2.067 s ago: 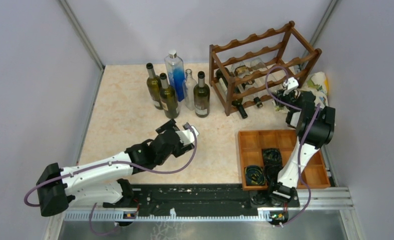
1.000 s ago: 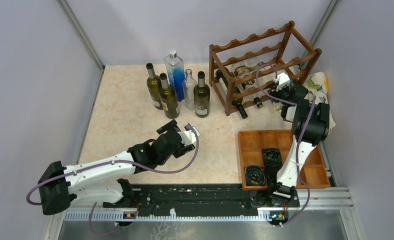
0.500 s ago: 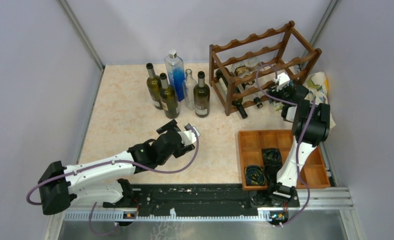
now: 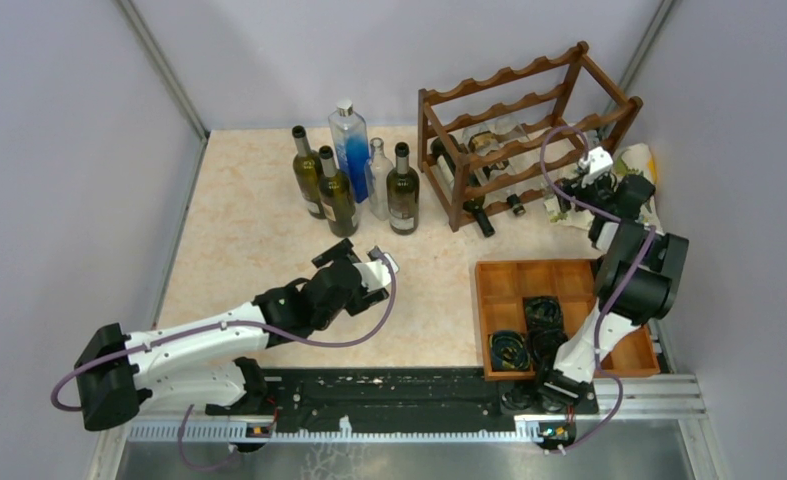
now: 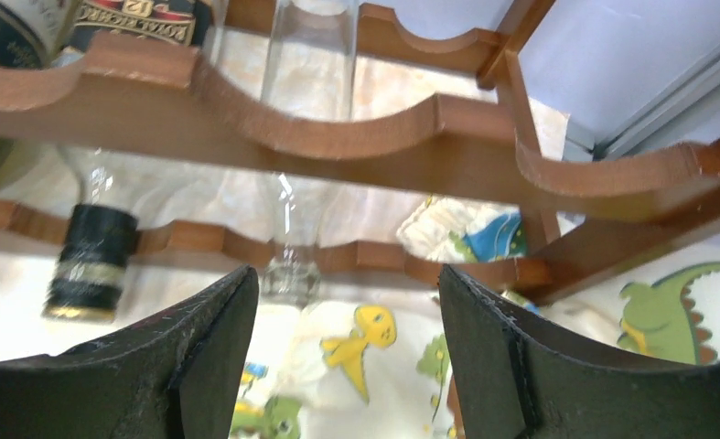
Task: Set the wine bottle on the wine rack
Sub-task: Place the wine bottle in the wine rack, then pick up the wine bottle from the center of the board.
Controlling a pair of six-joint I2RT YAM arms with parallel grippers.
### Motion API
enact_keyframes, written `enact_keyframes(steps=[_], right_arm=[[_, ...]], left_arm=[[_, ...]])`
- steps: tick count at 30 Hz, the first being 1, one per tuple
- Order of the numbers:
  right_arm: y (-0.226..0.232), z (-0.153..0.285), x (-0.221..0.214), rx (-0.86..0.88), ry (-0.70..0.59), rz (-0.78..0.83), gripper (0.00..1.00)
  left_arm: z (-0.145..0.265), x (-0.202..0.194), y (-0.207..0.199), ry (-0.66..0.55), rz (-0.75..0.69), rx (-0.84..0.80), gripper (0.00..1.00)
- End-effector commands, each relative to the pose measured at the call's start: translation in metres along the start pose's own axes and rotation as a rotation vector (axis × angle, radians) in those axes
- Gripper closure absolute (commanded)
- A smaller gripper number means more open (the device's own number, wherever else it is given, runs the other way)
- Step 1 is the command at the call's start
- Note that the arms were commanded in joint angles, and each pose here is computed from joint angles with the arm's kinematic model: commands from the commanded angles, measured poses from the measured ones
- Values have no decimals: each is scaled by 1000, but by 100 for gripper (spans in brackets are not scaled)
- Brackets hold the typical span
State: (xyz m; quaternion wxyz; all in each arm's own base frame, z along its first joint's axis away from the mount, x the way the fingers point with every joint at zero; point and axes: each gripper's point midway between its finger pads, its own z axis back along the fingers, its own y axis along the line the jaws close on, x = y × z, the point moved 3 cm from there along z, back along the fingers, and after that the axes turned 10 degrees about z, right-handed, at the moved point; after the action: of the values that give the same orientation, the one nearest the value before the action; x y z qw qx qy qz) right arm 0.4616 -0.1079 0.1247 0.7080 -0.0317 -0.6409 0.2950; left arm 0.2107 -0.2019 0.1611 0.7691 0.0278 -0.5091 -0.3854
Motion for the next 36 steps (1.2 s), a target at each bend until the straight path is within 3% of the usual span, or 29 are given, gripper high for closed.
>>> enact_keyframes(steps=[1, 8, 13, 16, 19, 26, 30, 33, 36], right_arm=[[10, 29, 25, 87, -3, 3, 29], [36, 80, 69, 242, 156, -97, 23], [72, 127, 121, 326, 112, -154, 15], [97, 152, 149, 375, 55, -194, 4], [122, 172, 167, 421, 17, -210, 2], [160, 186, 158, 464, -32, -321, 2], [165, 188, 144, 420, -25, -232, 2], [163, 190, 132, 365, 25, -181, 2], [159, 190, 129, 331, 50, -160, 2]], left_arm=[[7, 14, 5, -48, 42, -6, 2], [19, 32, 9, -134, 115, -39, 2], [41, 71, 9, -307, 274, -139, 1], [60, 99, 7, -426, 423, -239, 1], [76, 122, 2, -503, 601, -342, 1], [102, 129, 5, -619, 1031, -462, 1], [111, 115, 20, -702, 1253, -441, 1], [109, 106, 22, -728, 1302, -425, 1], [99, 109, 18, -668, 1264, -392, 2]])
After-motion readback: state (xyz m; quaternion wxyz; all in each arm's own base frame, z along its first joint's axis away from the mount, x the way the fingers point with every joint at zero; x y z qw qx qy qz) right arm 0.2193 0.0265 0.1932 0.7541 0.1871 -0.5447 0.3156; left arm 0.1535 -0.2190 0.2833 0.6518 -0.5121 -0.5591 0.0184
